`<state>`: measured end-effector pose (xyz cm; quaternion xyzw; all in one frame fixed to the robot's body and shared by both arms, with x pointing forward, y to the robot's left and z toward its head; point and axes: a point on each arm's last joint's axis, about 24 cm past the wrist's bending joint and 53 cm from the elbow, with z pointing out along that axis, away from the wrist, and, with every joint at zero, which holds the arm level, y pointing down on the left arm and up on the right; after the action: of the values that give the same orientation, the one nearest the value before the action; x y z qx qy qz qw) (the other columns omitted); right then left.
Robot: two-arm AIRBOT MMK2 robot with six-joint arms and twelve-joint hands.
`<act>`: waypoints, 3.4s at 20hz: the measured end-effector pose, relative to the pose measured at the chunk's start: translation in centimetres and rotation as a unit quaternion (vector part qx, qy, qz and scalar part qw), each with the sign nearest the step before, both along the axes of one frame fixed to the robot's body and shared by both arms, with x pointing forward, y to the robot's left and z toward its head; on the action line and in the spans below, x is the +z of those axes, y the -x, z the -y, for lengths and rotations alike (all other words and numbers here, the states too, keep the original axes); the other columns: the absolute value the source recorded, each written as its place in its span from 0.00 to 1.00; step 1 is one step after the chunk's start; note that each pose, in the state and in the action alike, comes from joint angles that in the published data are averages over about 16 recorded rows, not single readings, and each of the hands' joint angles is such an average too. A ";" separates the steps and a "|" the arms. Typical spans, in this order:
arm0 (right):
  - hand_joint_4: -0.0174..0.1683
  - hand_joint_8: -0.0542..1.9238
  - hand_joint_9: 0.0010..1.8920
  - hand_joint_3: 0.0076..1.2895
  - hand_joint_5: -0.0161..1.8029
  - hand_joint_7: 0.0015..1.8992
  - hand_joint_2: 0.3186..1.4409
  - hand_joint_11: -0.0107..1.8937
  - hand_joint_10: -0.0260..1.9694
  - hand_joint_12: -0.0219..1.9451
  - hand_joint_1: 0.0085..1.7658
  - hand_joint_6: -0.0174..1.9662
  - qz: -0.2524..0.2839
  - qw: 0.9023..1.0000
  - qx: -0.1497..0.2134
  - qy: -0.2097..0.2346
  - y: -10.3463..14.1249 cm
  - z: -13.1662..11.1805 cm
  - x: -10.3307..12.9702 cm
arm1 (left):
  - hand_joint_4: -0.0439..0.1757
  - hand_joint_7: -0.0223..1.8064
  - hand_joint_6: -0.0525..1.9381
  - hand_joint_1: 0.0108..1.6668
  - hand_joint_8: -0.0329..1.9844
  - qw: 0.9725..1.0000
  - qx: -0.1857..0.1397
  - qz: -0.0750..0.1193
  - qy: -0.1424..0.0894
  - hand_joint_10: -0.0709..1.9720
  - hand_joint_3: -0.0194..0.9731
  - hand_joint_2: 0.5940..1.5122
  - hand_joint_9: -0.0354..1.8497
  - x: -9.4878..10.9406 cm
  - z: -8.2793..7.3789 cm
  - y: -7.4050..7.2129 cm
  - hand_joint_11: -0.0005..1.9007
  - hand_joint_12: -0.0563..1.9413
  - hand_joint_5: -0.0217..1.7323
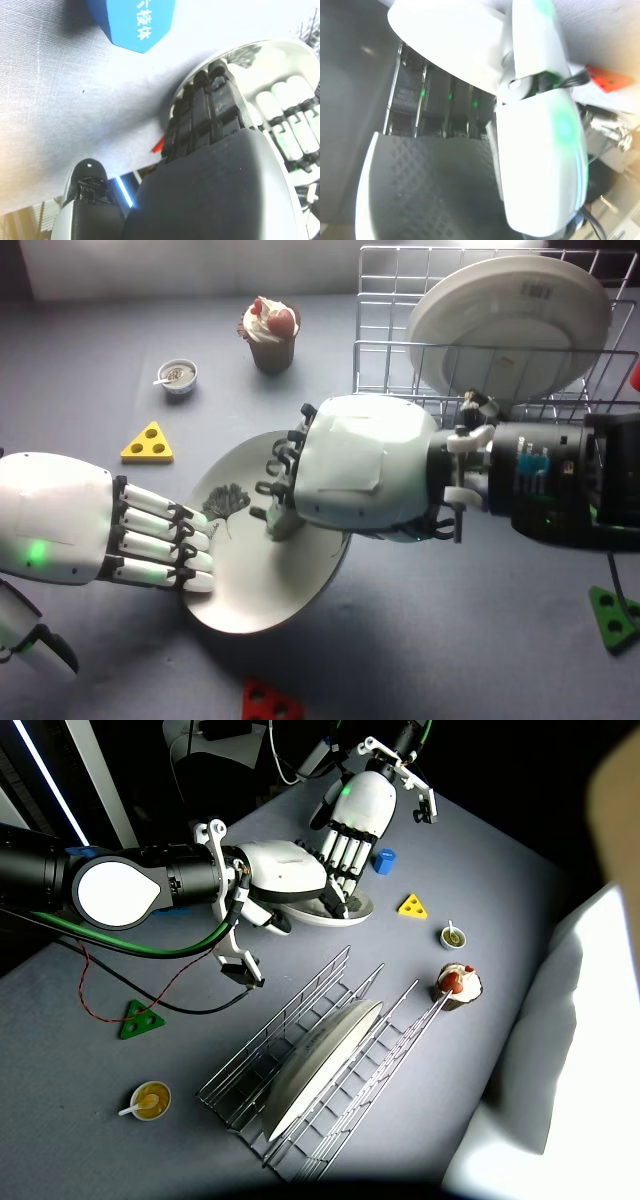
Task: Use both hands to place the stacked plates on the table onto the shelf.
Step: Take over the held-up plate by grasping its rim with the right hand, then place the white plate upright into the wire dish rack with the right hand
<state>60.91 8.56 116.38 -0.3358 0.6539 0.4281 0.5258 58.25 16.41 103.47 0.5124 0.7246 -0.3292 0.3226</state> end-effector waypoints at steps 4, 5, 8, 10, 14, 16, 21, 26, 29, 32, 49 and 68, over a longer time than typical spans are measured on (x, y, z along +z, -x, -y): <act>0.11 0.11 0.47 0.01 0.47 0.48 0.54 0.45 0.24 0.31 0.85 0.27 -0.011 1.000 -0.002 -0.013 0.3 0.1 0.3 | 0.15 0.09 0.01 0.04 0.01 1.000 0.004 0.001 0.006 0.03 0.04 0.55 0.12 0.4 0.1 -0.2 0.10 0.03 0.06; 0.11 0.13 0.49 0.00 0.49 0.50 0.54 0.46 0.26 0.32 0.85 0.30 -0.016 1.000 -0.003 -0.016 0.3 0.1 0.3 | 0.15 0.09 0.01 0.04 0.01 1.000 0.006 0.002 0.009 0.03 0.04 0.55 0.12 0.6 0.1 -0.3 0.10 0.03 0.06; 0.10 0.18 0.52 0.00 0.51 0.55 0.54 0.51 0.33 0.33 0.86 0.39 -0.034 0.999 -0.006 -0.027 0.5 0.3 0.7 | 0.15 0.10 0.01 0.04 0.01 1.000 0.012 0.004 0.020 0.03 0.04 0.55 0.12 1.3 0.3 -0.6 0.10 0.03 0.06; 0.10 0.22 0.54 0.00 0.52 0.56 0.53 0.53 0.36 0.32 0.85 0.45 -0.050 0.998 -0.011 -0.034 0.6 0.6 1.0 | 0.15 0.10 0.01 0.04 0.01 0.999 0.018 0.006 0.031 0.03 0.04 0.55 0.12 2.1 0.4 -1.0 0.10 0.03 0.07; 0.09 0.28 0.57 0.00 0.53 0.57 0.54 0.59 0.39 0.25 0.82 0.51 -0.089 0.994 -0.021 -0.053 0.8 1.2 2.2 | 0.17 0.11 0.01 0.03 0.01 0.998 0.035 0.013 0.060 0.03 0.04 0.55 0.12 4.2 0.4 -1.9 0.10 0.03 0.08; 0.09 0.30 0.58 0.00 0.53 0.57 0.54 0.61 0.40 0.21 0.81 0.50 -0.114 0.991 -0.026 -0.065 0.9 1.5 3.0 | 0.18 0.12 0.02 0.03 0.01 0.996 0.045 0.015 0.079 0.04 0.04 0.54 0.12 5.6 0.5 -2.4 0.10 0.03 0.09; 0.08 0.33 0.60 0.00 0.54 0.58 0.56 0.67 0.44 0.13 0.79 0.49 -0.175 0.979 -0.033 -0.101 1.2 2.1 5.3 | 0.19 0.13 0.02 0.03 0.02 0.989 0.065 0.018 0.129 0.04 0.04 0.55 0.12 9.3 0.5 -3.3 0.10 0.03 0.11; 0.07 0.34 0.60 0.00 0.54 0.58 0.57 0.69 0.45 0.11 0.78 0.48 -0.235 0.961 -0.036 -0.142 1.2 2.6 7.8 | 0.21 0.14 0.03 0.03 0.02 0.981 0.080 0.015 0.175 0.04 0.04 0.55 0.13 12.4 0.3 -4.0 0.10 0.03 0.12; 0.06 0.35 0.60 0.00 0.54 0.58 0.58 0.69 0.45 0.11 0.78 0.47 -0.270 0.948 -0.034 -0.165 1.3 2.9 9.0 | 0.20 0.14 0.03 0.03 0.02 0.976 0.090 0.011 0.199 0.04 0.04 0.55 0.13 14.0 0.0 -4.3 0.10 0.03 0.12; 0.05 0.35 0.60 0.00 0.54 0.58 0.58 0.69 0.46 0.10 0.78 0.45 -0.304 0.933 -0.032 -0.188 1.0 3.3 10.3 | 0.20 0.14 0.03 0.03 0.02 0.971 0.102 0.007 0.215 0.04 0.04 0.55 0.13 15.1 -0.5 -4.6 0.10 0.03 0.12; 0.04 0.39 0.60 0.00 0.52 0.56 0.60 0.72 0.45 0.07 0.78 0.43 -0.431 0.853 -0.041 -0.292 -2.9 8.4 15.3 | 0.20 0.12 0.03 0.04 0.02 0.953 0.205 0.007 0.222 0.04 0.04 0.55 0.11 16.4 -6.6 -6.9 0.10 0.04 0.11; 0.02 0.29 0.63 0.00 0.52 0.58 0.60 0.55 0.29 0.56 0.80 0.43 -0.426 0.844 -0.075 -0.317 -5.6 13.5 15.2 | 0.20 0.13 0.03 0.04 0.02 0.966 0.175 -0.014 0.191 0.04 0.04 0.54 0.13 14.5 -6.2 -5.0 0.10 0.04 0.12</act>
<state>66.47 -4.91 131.56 0.1144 0.6656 0.6721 0.3036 63.27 22.58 117.98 0.3019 0.7311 -0.4066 0.4571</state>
